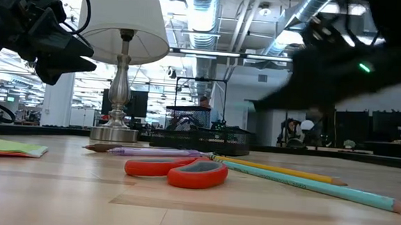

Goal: Pick and place office supplies into organizer
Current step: Put the light blue pen into the black desk organizer

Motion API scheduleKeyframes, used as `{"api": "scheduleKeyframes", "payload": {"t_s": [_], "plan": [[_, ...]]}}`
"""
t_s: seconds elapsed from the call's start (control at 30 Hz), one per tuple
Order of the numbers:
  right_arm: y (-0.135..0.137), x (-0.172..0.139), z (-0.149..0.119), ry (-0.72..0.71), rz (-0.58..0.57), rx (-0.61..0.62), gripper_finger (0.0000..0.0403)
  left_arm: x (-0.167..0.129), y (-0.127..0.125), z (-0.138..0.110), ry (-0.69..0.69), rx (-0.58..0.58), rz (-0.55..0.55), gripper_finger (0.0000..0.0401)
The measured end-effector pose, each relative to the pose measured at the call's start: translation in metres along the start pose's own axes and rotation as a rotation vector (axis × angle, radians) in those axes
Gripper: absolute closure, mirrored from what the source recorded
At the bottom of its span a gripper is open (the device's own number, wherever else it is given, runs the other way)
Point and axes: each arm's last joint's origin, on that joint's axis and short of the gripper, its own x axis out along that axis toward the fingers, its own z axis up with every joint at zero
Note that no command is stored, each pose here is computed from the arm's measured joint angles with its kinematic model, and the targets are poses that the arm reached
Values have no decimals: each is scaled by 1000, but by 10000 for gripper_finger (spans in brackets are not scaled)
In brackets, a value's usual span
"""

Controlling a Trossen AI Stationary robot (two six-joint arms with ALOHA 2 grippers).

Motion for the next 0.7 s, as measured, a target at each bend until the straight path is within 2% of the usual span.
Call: {"api": "scheduleKeyframes", "payload": {"t_s": [0.13,0.23,0.5,0.63,0.7], "plan": [[-25,13,37,-18,-2,-15,376,0,0,0,0,0,0,219],[-44,27,75,-1,17,0,378,0,0,0,0,-2,0,219],[-106,67,169,295,-5,-24,376,0,0,0,2,1,2,219],[-134,85,194,443,78,-19,377,0,1,-1,13,10,7,219],[-143,97,211,445,141,16,375,0,1,-3,23,19,13,219]]}}
